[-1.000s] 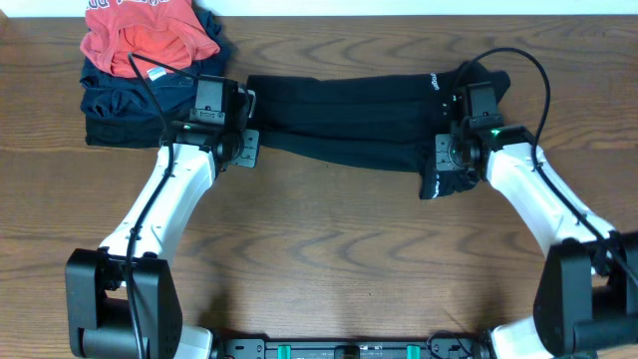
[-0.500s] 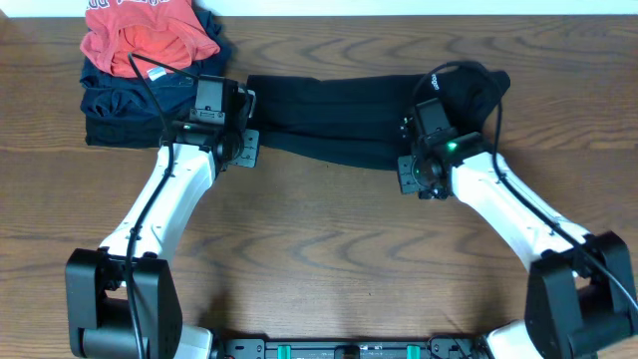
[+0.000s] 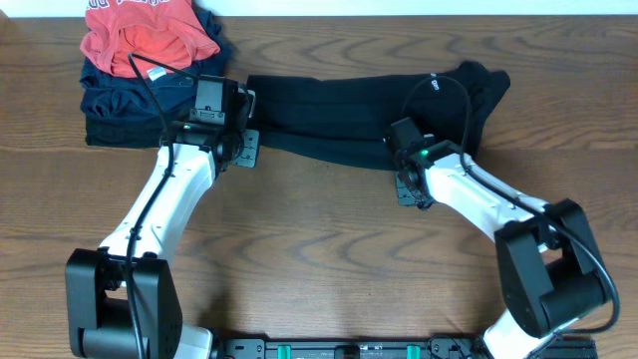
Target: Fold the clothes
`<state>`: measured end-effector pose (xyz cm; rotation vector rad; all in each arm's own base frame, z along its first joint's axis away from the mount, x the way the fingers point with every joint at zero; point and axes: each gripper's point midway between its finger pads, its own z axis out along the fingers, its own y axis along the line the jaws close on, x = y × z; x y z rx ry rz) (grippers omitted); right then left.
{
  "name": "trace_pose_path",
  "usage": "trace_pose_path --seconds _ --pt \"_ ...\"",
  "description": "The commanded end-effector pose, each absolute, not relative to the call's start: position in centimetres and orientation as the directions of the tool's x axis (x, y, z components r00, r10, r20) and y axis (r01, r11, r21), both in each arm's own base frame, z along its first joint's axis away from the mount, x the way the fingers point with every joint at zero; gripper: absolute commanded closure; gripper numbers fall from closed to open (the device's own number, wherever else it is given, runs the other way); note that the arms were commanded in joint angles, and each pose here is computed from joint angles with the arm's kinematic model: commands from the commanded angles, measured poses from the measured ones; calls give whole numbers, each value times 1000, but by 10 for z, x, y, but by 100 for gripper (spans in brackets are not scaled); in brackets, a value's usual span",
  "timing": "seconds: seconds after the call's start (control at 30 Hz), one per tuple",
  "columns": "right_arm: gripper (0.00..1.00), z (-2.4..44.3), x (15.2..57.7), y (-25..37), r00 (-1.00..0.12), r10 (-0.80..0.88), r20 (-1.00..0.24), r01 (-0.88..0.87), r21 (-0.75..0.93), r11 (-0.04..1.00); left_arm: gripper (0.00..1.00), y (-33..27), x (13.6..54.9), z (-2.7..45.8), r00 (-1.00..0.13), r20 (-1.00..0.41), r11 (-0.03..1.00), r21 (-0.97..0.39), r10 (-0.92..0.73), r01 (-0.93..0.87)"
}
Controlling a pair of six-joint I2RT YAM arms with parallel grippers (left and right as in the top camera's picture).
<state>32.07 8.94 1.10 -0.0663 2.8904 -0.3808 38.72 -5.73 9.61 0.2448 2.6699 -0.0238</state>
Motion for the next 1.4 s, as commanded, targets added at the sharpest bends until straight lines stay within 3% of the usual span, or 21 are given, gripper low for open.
trace_pose_path --seconds 0.0,0.2,0.33,0.5,0.73,0.93,1.13,1.37 --pt "61 12 328 79 -962 -43 -270 52 -336 941 94 -54 391 101 -876 -455 986 33 158 161" --pt "64 17 334 70 -951 -52 -305 73 -383 921 94 -54 391 101 -876 -456 986 33 158 161" --pt "99 20 334 66 -950 -56 -307 77 -406 911 94 -54 391 102 -875 -457 986 33 158 161" --pt "99 47 333 65 -946 -38 -322 98 -395 913 94 -53 389 107 -872 -463 987 34 157 160" --pt "99 141 332 42 -897 56 -437 207 -305 930 94 -52 378 142 -841 -519 987 32 150 156" --pt "99 201 322 17 -839 128 -528 248 -162 955 94 -49 356 150 -862 -483 987 32 153 157" --pt "99 219 307 -3 -825 174 -537 248 -68 966 94 -46 335 140 -903 -399 987 30 158 160" --pt "99 216 317 11 -844 85 -529 117 -27 993 94 -44 320 134 -928 -337 986 29 162 162"
